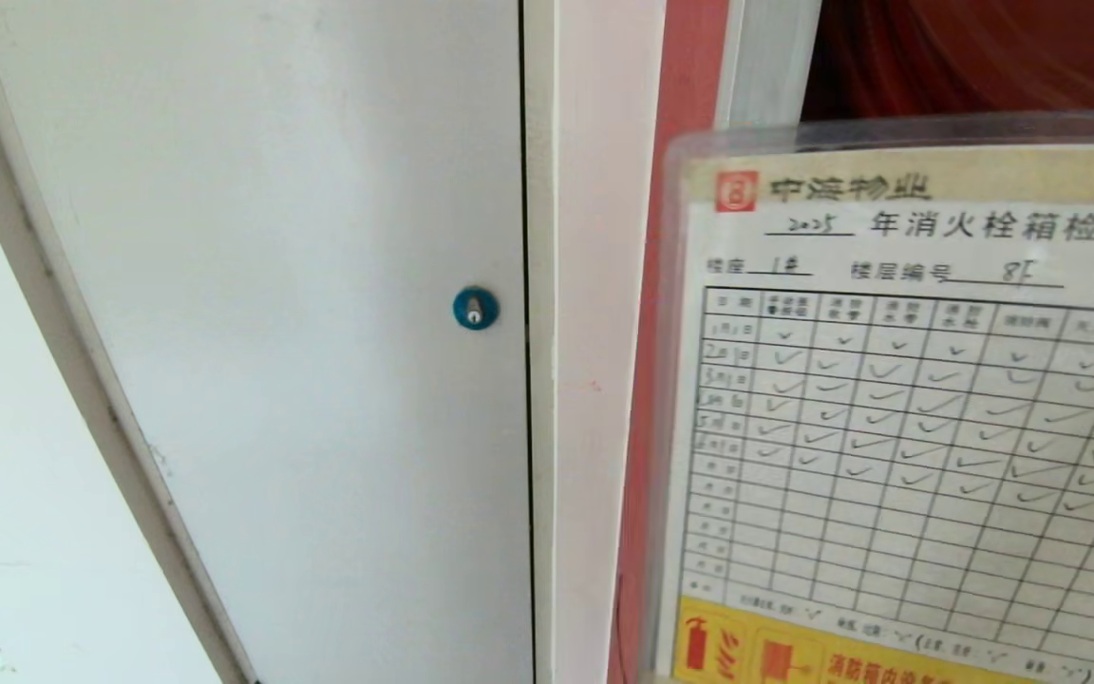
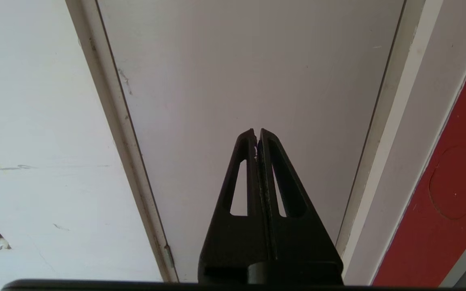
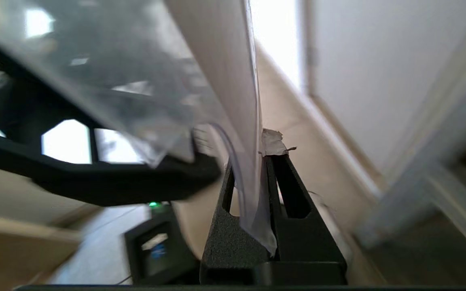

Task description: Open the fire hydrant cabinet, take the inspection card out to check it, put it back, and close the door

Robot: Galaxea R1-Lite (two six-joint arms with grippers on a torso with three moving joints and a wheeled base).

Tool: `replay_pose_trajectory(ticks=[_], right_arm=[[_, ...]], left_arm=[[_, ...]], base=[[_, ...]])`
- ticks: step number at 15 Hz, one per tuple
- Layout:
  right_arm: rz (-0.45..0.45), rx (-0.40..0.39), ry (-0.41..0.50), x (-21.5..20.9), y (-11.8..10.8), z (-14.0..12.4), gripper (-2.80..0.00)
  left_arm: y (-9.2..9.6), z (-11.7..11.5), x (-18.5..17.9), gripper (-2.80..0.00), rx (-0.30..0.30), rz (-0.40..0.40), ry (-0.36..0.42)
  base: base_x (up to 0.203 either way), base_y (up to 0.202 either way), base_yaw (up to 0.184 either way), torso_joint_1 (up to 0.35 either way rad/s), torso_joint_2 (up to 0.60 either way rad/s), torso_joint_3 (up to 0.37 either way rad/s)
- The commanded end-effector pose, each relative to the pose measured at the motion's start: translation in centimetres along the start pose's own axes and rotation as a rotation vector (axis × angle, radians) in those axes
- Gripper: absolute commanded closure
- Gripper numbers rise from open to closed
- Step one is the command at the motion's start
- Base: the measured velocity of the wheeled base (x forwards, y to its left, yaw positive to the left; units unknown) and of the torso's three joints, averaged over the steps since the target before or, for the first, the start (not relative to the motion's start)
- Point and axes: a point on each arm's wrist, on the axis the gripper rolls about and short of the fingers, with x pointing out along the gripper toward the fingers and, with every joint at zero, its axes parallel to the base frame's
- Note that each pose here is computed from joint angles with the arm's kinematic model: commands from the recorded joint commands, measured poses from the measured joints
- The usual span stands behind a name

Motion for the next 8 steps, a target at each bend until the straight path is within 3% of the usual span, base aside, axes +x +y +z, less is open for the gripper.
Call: replay_pose_trajectory(ticks=[1,4,6,8], right_arm=[[-0.173,-0.013,-0.106,-3.6,0.6,-1.2,0.00],[-0.463,-0.063,-0.102,-6.9,0.5,-3.0,0.00],[-0.672,-0.132,-0.044,-8.3,0.6,-3.5,0.00],[-0.821,-0.164,0.001,-9.2,0.8,-3.5,0.00]], left_arm=[[0.0,-0.6,0.2,0.00,0.000,0.000,0.024],[0.0,-0.6,0.2,0.00,0.000,0.000,0.024],[0.0,-0.6,0.2,0.00,0.000,0.000,0.024],[0.0,-0.6,0.2,0.00,0.000,0.000,0.024]], base=[[0.000,0.000,0.000,0.000,0.00,0.000],[0.000,0.000,0.000,0.000,0.00,0.000],[0.000,0.000,0.000,0.000,0.00,0.000],[0.000,0.000,0.000,0.000,0.00,0.000]])
